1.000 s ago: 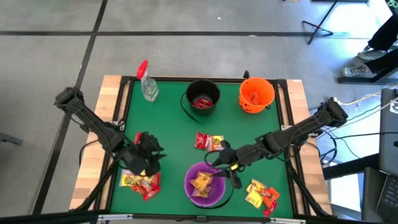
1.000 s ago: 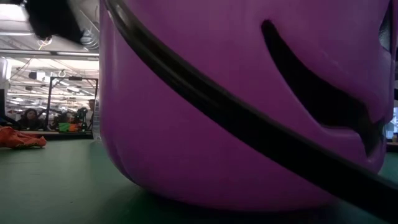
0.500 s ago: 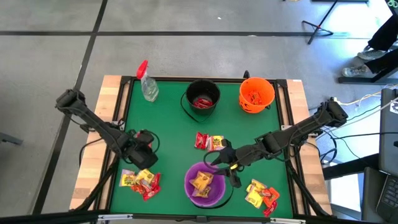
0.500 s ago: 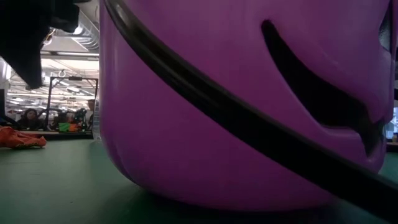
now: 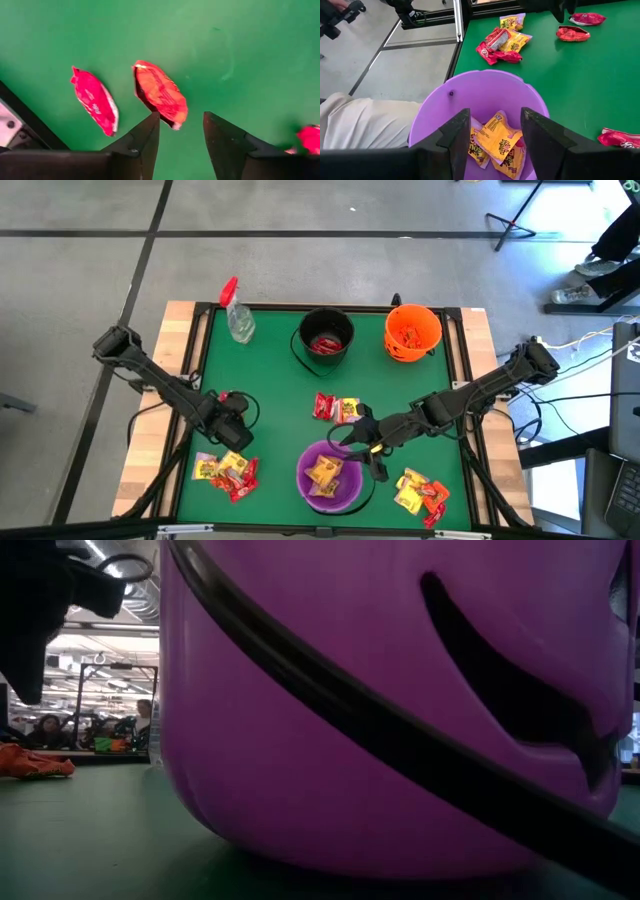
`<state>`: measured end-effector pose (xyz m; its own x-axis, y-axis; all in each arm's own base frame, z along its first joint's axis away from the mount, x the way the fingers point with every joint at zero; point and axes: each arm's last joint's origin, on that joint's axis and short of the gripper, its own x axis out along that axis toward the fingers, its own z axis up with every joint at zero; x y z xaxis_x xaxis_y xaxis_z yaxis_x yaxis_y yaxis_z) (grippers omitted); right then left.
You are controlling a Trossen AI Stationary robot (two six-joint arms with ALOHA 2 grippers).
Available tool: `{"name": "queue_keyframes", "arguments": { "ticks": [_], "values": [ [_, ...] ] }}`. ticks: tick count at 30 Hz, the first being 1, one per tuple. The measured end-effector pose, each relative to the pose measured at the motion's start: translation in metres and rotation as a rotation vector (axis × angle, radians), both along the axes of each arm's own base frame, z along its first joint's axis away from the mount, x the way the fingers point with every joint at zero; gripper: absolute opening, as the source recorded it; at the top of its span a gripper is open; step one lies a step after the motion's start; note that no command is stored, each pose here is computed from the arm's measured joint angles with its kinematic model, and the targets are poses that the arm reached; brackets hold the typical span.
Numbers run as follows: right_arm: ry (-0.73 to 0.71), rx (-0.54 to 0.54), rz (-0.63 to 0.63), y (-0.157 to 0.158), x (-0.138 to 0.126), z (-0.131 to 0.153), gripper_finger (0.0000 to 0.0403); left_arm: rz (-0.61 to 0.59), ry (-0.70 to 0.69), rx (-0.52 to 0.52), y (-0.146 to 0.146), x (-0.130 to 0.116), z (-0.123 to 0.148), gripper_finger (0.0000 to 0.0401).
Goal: Organize candy in baskets
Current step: Put the orange candy pack into the orange bucket
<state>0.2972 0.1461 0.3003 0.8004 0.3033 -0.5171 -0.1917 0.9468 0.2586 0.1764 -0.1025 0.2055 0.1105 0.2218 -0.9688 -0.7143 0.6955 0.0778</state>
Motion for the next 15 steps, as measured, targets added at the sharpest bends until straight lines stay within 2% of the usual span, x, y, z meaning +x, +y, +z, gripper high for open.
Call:
{"name": "queue_keyframes", "arguments": {
  "ticks": [8, 15],
  "values": [
    [-0.007, -0.016, 0.007, 0.000, 0.000, 0.000, 0.0170, 0.021, 0.072, -0.017, 0.007, -0.007, -0.016, 0.0203],
    [-0.014, -0.032, -0.006, -0.001, 0.000, 0.000, 0.0170, 0.021, 0.006, -0.082, 0.005, -0.006, -0.035, 0.0231]
  ]
}}
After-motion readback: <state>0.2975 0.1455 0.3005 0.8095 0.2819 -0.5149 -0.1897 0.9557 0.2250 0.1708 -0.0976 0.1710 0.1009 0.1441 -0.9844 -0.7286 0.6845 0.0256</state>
